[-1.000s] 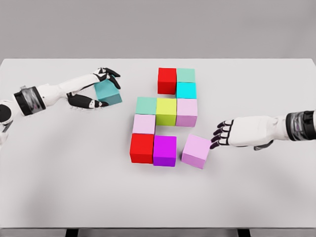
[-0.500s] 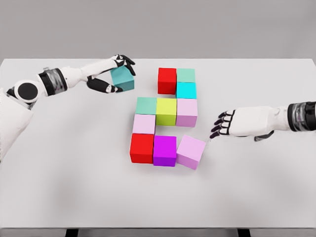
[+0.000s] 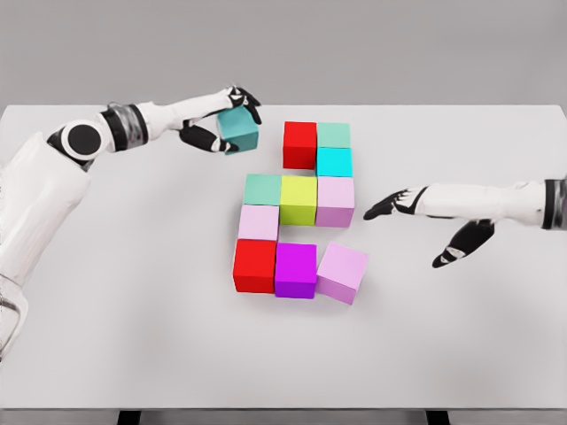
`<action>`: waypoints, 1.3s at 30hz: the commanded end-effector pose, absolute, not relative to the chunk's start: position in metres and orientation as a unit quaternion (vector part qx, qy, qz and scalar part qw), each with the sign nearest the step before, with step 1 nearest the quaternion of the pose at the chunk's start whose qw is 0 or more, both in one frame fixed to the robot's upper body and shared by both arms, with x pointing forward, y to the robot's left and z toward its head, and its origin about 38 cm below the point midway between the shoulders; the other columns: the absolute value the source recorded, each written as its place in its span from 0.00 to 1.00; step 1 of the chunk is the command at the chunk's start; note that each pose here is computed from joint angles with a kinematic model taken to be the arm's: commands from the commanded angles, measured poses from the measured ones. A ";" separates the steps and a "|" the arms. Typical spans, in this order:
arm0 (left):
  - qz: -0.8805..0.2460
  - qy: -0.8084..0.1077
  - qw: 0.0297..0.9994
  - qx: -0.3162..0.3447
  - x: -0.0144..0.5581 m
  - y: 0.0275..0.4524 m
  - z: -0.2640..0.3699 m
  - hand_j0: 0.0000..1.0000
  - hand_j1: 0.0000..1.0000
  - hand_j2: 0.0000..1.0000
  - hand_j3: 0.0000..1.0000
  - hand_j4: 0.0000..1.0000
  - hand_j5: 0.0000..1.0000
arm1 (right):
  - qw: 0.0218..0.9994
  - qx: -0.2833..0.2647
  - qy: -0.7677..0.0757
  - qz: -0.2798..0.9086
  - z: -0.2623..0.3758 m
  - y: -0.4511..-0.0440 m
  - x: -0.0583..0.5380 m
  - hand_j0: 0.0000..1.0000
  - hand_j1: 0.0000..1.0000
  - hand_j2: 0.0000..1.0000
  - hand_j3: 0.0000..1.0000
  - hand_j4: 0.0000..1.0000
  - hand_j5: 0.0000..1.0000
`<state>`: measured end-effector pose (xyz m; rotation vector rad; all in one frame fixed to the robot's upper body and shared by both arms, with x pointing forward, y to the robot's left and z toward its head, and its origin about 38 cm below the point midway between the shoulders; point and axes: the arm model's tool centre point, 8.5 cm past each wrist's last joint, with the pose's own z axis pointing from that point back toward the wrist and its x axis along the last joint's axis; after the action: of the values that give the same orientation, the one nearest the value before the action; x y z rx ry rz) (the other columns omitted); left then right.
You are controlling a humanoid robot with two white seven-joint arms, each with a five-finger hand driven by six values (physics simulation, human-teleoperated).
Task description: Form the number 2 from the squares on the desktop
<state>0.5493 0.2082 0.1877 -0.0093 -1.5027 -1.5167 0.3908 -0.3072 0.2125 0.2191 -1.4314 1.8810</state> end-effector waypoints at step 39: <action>-0.612 -0.619 0.490 -0.042 0.559 0.178 0.165 0.42 0.42 0.42 0.42 0.42 0.42 | 0.454 0.214 -0.574 0.647 0.158 -0.289 0.375 1.00 1.00 1.00 1.00 1.00 1.00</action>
<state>0.5581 0.1783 0.1635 -0.0990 -1.4959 -1.4998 0.3750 -0.2895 0.1587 0.5194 -1.4180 1.6058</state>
